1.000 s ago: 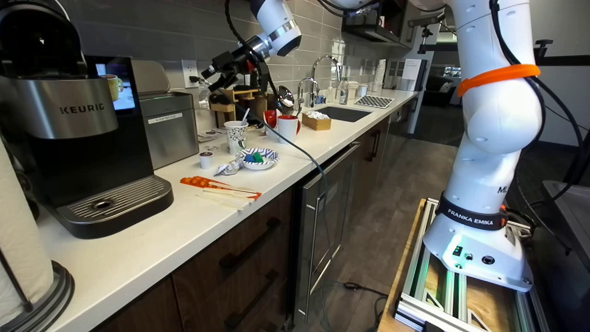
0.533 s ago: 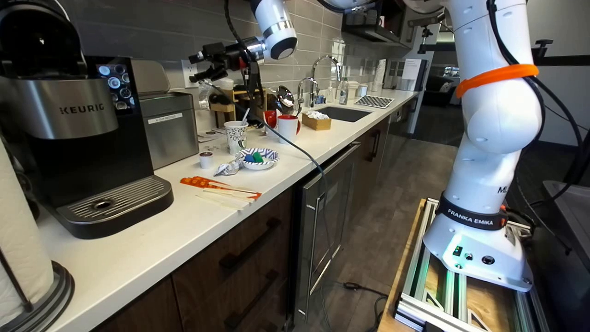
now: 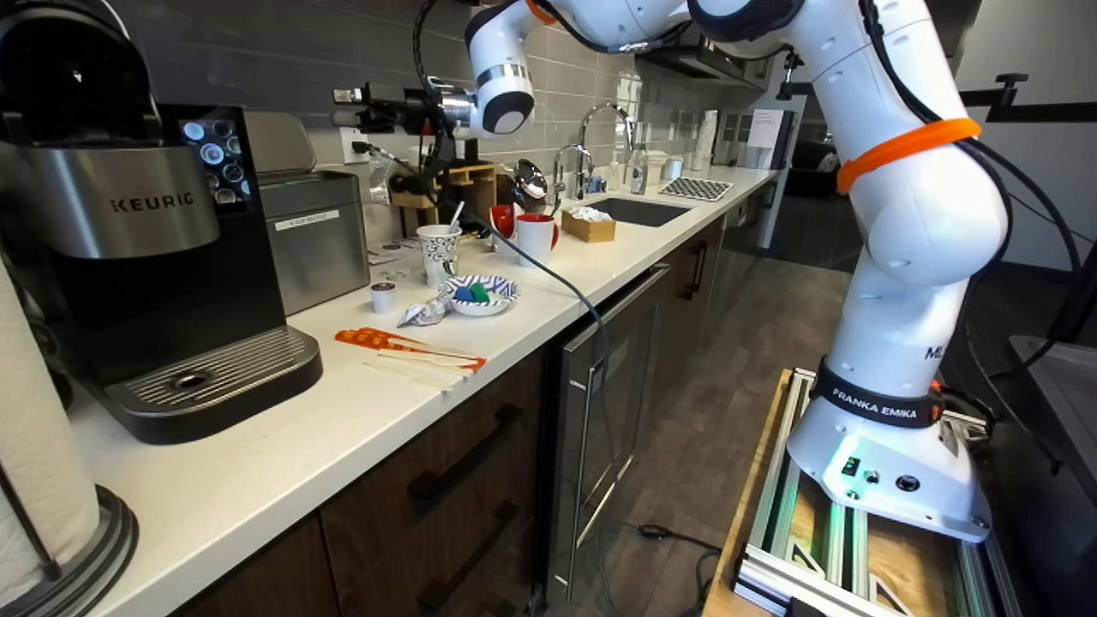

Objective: Close the silver bin

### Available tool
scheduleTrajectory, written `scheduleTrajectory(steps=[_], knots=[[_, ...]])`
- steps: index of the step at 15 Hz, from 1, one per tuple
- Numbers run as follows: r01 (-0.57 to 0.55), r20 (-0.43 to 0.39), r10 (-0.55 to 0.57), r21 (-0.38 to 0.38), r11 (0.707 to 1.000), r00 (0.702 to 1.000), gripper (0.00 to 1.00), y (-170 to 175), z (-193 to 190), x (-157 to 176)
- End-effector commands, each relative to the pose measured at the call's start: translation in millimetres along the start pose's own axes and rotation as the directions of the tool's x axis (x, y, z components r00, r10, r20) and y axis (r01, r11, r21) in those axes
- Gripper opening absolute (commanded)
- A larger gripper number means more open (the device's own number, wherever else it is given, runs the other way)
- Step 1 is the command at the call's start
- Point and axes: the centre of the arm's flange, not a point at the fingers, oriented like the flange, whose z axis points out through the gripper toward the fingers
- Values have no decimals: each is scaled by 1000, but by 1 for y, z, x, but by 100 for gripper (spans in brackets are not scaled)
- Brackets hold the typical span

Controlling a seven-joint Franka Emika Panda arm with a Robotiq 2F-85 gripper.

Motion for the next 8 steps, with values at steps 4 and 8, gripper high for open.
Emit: scheduleTrajectory(steps=[4, 8], knots=[[222, -37, -221, 19, 975, 975, 100, 44, 22, 3], [223, -29, -223, 2, 975, 974, 100, 36, 14, 6]])
